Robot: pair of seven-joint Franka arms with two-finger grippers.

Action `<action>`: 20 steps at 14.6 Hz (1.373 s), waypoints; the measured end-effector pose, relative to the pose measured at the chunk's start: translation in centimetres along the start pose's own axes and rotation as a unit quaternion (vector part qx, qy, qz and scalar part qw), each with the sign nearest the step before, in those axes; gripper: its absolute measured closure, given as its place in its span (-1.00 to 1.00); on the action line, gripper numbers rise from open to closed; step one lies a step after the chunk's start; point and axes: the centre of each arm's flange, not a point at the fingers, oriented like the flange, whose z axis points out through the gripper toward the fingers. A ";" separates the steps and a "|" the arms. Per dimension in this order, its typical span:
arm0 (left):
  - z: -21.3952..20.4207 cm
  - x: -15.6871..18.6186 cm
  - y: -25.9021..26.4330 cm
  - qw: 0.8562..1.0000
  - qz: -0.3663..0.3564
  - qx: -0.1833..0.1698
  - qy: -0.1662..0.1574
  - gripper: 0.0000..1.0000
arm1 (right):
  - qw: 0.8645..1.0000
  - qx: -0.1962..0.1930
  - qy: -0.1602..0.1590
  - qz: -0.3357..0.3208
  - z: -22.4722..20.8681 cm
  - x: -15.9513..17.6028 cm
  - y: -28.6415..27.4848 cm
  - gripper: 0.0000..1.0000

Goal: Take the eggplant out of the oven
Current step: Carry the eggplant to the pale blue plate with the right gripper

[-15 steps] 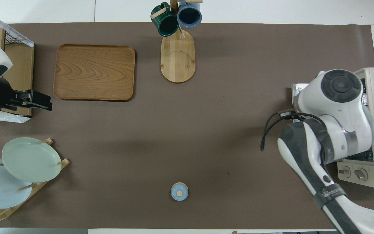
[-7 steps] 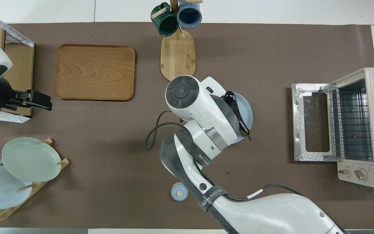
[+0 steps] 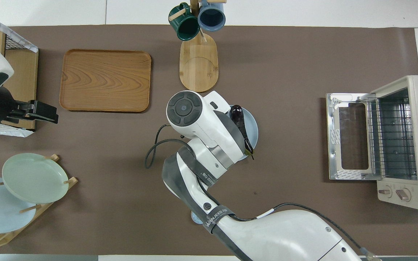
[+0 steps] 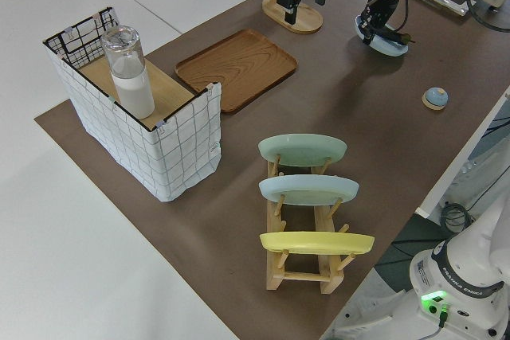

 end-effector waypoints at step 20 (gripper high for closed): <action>-0.1 -0.1 1.6 1.000 0.009 0.001 0.004 -1.00 | 0.989 -0.111 -0.062 -0.072 0.9 10.6 22.4 0.98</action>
